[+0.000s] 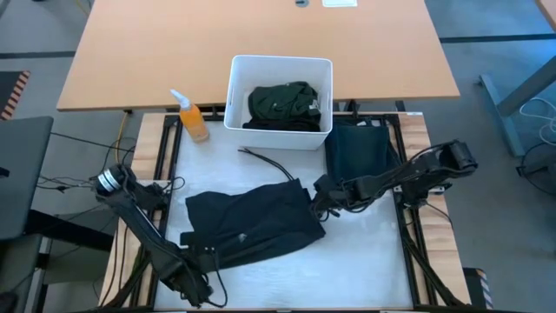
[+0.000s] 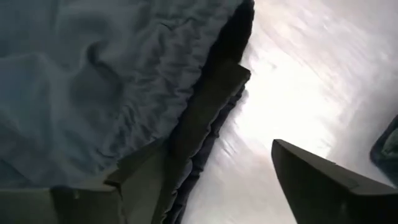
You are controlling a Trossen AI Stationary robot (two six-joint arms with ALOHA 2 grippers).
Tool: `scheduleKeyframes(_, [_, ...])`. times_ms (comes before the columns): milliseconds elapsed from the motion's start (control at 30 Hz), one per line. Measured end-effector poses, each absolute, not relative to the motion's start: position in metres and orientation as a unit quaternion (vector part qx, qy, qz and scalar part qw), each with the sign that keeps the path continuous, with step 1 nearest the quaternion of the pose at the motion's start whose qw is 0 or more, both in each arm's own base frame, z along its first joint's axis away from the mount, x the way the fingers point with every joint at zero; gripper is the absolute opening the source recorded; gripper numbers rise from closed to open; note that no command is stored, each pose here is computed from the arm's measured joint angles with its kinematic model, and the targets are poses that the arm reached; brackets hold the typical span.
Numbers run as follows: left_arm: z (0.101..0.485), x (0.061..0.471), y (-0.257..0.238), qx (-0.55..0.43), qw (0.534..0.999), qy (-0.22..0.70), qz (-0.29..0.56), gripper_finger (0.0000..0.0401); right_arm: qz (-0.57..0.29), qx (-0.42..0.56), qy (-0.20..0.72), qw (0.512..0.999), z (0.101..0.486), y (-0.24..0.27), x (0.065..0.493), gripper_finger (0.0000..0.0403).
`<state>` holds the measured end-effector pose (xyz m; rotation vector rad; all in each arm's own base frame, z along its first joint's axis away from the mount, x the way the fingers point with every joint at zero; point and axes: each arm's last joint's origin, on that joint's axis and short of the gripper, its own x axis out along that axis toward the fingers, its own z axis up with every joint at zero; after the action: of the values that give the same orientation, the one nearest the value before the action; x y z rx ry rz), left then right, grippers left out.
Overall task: Fold laundry
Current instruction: Fold the black shorts
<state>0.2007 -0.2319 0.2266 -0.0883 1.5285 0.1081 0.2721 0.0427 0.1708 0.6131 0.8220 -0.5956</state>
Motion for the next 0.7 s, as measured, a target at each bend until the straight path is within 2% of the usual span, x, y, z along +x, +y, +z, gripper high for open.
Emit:
scheduleKeyframes(233, [0.268, 0.192, -0.213, -0.034, 0.817, 0.57, 0.077, 0.0164, -0.288, 0.293, 0.383, 0.827, 0.148, 0.047, 0.284, 0.0342])
scheduleKeyframes(367, [0.272, 0.194, -0.208, -0.015, 0.831, 0.551, 0.08, 0.0165, -0.304, 0.282, 0.372, 0.83, 0.155, 0.046, 0.28, 0.0339])
scheduleKeyframes(567, [0.269, 0.204, -0.202, 0.011, 0.852, 0.514, 0.098, 0.0165, -0.317, 0.28, 0.295, 0.857, 0.183, 0.047, 0.274, 0.0334])
scheduleKeyframes(700, [0.256, 0.209, -0.196, 0.039, 0.868, 0.481, 0.118, 0.0165, -0.299, 0.288, 0.287, 0.863, 0.176, 0.057, 0.281, 0.0334])
